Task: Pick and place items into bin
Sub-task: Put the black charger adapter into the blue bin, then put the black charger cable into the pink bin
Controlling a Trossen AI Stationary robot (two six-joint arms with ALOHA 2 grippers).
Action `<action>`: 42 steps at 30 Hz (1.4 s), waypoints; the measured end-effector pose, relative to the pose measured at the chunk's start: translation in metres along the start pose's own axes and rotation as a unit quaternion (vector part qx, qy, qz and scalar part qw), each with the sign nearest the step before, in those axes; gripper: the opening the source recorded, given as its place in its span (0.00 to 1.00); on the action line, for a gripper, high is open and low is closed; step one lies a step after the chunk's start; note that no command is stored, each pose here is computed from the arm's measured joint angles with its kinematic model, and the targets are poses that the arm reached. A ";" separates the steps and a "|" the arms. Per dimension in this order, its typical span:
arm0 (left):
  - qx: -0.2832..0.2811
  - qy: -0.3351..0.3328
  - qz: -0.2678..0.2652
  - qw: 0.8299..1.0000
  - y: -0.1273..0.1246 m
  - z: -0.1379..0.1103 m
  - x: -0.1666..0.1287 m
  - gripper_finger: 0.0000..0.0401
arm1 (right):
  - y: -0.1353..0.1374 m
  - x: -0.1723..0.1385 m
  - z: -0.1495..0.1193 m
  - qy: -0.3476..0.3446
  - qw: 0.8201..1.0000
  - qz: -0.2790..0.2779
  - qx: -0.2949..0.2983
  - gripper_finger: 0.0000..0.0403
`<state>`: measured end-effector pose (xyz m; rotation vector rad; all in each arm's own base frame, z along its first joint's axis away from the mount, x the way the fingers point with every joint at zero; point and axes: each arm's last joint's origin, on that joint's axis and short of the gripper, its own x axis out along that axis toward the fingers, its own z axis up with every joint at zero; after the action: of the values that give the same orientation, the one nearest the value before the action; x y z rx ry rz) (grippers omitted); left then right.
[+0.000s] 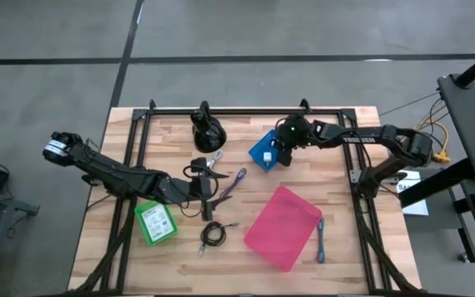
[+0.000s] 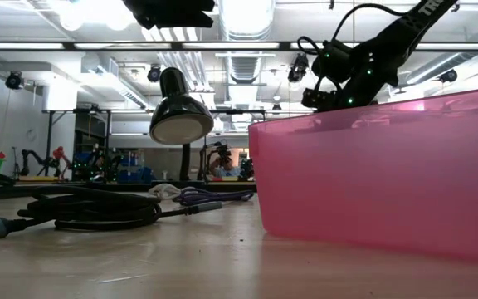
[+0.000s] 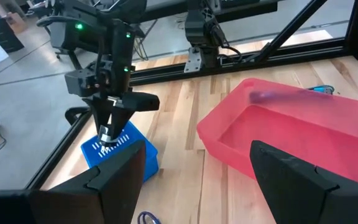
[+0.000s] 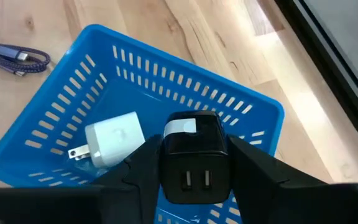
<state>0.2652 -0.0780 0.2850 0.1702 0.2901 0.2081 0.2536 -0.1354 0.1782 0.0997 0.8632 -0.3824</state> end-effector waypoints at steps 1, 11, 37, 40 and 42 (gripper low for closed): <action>0.000 0.000 0.000 1.000 0.000 0.000 0.000 0.68 | 0.000 0.000 0.000 -0.001 1.000 0.000 0.000 0.40; 0.000 0.000 0.000 1.000 0.000 0.000 0.000 0.68 | 0.000 -0.001 0.001 -0.006 1.000 0.000 0.004 0.57; -0.116 0.028 -0.021 0.993 -0.002 -0.004 0.000 0.68 | 0.058 -0.057 -0.022 -0.344 0.914 0.174 -0.128 0.40; -0.117 0.028 -0.032 0.992 -0.002 -0.003 0.000 0.68 | 0.069 -0.068 -0.040 -0.397 0.890 0.174 -0.141 0.39; -0.118 0.028 -0.032 0.992 -0.003 -0.003 -0.001 0.68 | 0.072 -0.075 -0.048 -0.432 0.871 0.175 -0.151 0.39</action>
<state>0.2642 -0.0801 0.2818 -0.0784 0.3230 0.1814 0.2018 -0.0352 0.1991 -0.1983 -0.0064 0.0752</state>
